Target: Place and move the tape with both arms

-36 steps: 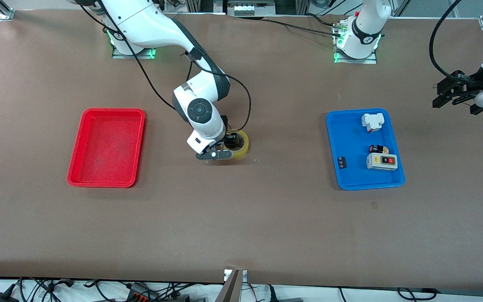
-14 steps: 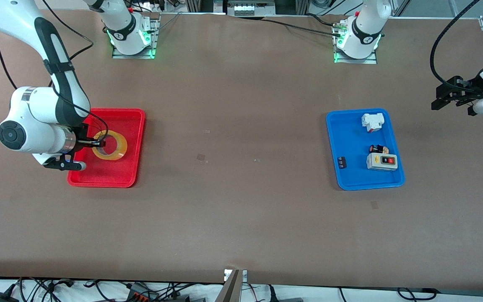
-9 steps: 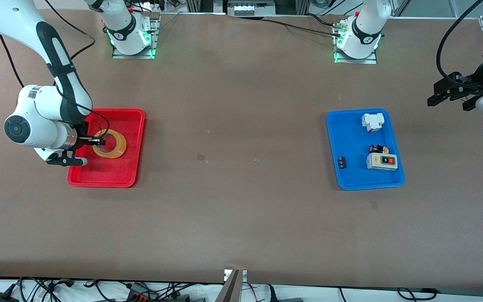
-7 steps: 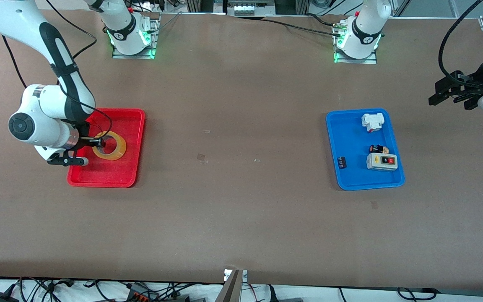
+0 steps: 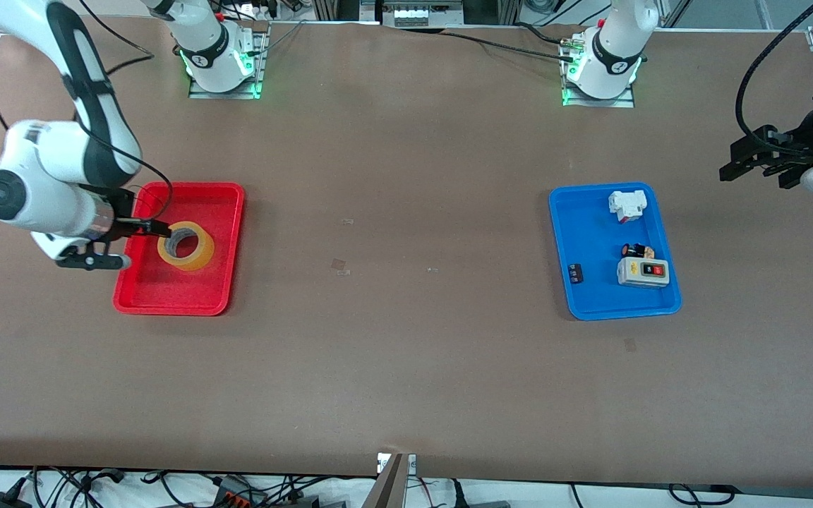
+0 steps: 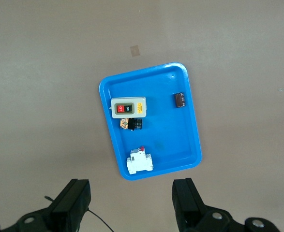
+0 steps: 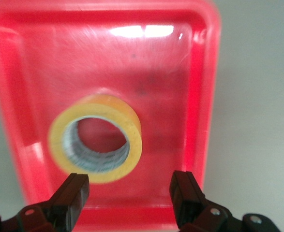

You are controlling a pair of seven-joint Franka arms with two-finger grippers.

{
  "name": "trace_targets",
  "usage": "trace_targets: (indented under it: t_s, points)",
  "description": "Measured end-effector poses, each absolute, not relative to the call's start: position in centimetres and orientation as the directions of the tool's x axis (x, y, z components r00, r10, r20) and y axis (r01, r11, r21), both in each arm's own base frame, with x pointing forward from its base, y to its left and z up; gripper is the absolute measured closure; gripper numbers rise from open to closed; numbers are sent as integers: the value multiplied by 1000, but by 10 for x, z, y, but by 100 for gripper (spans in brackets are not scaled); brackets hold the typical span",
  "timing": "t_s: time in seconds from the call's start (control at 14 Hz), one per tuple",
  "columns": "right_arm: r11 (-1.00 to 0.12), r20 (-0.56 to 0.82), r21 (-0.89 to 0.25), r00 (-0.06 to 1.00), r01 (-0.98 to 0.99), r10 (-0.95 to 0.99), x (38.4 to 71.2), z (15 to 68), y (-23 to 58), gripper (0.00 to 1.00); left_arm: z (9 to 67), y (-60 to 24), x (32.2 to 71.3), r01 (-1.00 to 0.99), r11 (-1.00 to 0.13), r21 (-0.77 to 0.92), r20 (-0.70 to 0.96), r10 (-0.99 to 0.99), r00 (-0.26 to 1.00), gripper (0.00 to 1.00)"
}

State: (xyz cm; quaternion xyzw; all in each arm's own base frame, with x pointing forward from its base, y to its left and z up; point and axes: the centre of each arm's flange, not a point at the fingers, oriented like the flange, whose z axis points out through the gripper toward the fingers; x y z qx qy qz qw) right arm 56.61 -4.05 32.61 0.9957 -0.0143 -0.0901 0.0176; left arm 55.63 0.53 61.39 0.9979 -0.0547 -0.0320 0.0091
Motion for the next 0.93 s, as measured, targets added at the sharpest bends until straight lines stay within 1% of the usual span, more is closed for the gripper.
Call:
trace_targets:
  t_s: [0.36, 0.5, 0.64, 0.93]
  points:
    - [-999, -156, 41, 987, -17, -24, 592, 510, -31, 0, 613, 5, 556, -107, -994, 22, -68, -109, 992, 0]
    - [-999, -131, 42, 991, -7, -13, 595, 565, -22, 0, 609, 4, 558, -111, -994, 23, -76, -112, 991, 0]
    - [-999, -98, 43, 995, 1, -3, 598, 588, -16, 0, 606, 2, 559, -114, -993, 22, -82, -116, 990, 0]
    - [-1000, -51, 19, 999, 1, 0, 611, 587, -13, 0, 602, 1, 561, -116, -993, 21, -89, -118, 989, 0]
